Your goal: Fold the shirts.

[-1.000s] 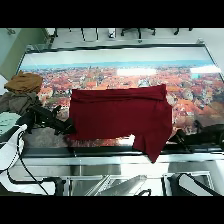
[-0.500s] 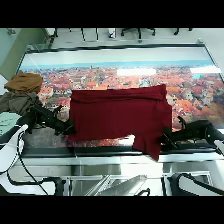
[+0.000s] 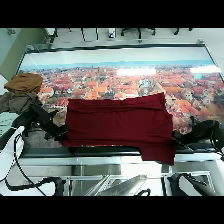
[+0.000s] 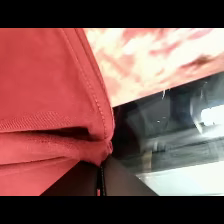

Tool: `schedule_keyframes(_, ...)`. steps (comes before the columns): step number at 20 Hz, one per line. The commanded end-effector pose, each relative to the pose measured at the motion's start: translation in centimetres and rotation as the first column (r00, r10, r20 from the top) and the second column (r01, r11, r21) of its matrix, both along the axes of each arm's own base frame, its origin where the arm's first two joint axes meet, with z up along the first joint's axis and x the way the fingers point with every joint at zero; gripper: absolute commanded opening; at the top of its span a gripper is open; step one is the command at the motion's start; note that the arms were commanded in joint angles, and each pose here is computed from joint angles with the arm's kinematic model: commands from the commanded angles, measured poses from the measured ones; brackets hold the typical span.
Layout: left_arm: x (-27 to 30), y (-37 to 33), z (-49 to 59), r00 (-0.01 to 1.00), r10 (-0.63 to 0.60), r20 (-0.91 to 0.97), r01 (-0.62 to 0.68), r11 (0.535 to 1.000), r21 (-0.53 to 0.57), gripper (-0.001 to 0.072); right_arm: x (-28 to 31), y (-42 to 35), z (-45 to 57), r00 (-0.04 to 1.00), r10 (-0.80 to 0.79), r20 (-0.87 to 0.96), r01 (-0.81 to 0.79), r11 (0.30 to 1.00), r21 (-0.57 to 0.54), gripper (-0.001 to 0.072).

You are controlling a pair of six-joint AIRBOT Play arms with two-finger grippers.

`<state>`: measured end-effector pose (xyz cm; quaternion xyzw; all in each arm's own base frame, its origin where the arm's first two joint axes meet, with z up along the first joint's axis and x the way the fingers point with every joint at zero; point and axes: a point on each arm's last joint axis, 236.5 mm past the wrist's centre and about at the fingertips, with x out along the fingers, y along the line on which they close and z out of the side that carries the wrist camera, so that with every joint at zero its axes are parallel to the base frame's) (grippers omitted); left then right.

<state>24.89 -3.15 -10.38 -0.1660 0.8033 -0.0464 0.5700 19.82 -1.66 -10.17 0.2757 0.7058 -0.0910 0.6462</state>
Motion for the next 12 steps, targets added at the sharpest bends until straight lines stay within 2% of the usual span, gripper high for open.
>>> schedule_keyframes(1,1.7,1.0,1.3,0.999,-0.008,0.039,0.007,0.999,0.038,0.0014,3.7,0.3,2.3,0.989,0.004,0.145,-0.007,1.0,0.021,0.0025)
schedule_keyframes(3,5.3,0.2,3.8,0.99,0.017,0.139,-0.017,1.0,-0.003,0.0014,7.7,1.0,4.3,0.967,0.004,0.255,-0.018,0.998,0.054,0.0025)
schedule_keyframes(6,10.9,-1.0,7.3,0.954,0.065,0.292,-0.047,0.996,-0.071,0.0014,14.3,1.5,7.0,0.921,0.043,0.386,-0.059,0.998,0.03,0.0025)
schedule_keyframes(12,18.5,-0.5,6.8,0.938,0.106,0.331,-0.081,0.993,-0.089,0.0014,25.8,2.5,5.7,0.89,0.046,0.454,-0.072,0.997,0.039,0.0025)
